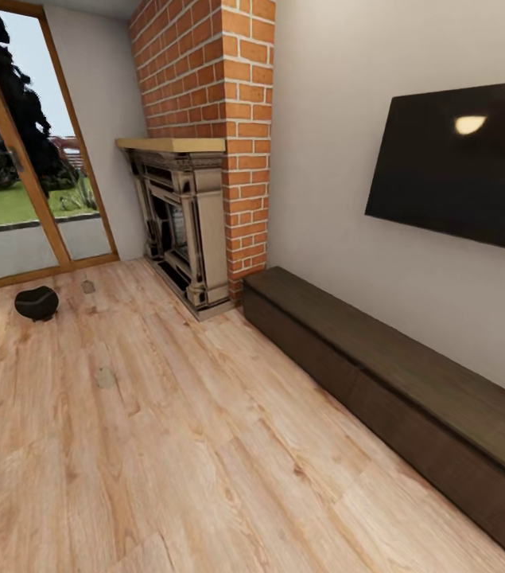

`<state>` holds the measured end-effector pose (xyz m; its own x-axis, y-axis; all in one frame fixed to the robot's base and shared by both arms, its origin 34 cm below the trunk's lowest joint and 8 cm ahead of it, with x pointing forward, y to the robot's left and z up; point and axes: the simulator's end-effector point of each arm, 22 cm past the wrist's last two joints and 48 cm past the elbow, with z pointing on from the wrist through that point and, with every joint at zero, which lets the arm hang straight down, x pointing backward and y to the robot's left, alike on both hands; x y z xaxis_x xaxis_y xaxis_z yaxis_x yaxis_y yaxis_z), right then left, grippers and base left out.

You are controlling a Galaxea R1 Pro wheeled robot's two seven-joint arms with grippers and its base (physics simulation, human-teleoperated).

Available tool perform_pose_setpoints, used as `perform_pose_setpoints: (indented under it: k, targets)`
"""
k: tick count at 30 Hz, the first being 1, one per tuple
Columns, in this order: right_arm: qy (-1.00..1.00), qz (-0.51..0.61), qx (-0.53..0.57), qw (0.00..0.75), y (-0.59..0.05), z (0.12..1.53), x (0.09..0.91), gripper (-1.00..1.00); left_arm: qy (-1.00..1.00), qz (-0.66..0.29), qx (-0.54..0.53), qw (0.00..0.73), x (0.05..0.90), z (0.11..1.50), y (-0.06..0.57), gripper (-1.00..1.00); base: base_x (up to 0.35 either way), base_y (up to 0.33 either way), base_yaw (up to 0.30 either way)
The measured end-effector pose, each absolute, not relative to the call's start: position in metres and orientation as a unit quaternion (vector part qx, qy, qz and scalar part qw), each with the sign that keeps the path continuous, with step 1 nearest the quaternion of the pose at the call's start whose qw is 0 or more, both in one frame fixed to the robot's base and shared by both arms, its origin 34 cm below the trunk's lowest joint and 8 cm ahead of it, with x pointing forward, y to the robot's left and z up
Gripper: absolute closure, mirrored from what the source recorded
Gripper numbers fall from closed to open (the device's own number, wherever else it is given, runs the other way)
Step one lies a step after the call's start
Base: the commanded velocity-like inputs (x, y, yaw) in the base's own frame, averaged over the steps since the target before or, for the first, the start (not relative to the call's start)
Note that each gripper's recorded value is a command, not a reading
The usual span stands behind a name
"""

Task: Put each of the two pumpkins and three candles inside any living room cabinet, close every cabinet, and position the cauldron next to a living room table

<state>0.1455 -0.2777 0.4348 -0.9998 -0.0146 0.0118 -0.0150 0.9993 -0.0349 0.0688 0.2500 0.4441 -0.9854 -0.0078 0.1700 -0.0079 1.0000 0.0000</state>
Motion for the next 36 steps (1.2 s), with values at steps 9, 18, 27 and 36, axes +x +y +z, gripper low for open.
perform_pose_setpoints:
  k: [9,18,27,36]
  targets:
    - [-1.0,0.016,0.006,0.005,-0.2758,0.4347,0.1462,-1.0,-0.996,0.0,0.004,0.085,0.0688,0.4441,0.2511,-1.0,0.015,-0.002,0.001]
    - [-1.0,0.016,0.006,0.004,-0.2761,0.4347,0.1463,-1.0,-0.996,-0.001,0.005,0.085,0.0688,0.4441,0.2512,-1.0,0.0,0.0,0.212]
    - [-1.0,0.017,0.006,0.005,-0.2758,0.4347,0.1462,-1.0,-0.996,-0.001,0.005,0.085,0.0688,0.4441,0.2513,-1.0,0.0,0.0,0.286]
    - [-1.0,0.018,0.006,0.005,-0.2773,0.4348,0.1457,-1.0,-0.996,-0.001,0.004,0.085,0.0688,0.4441,0.2512,-1.0,0.222,0.0,0.14]
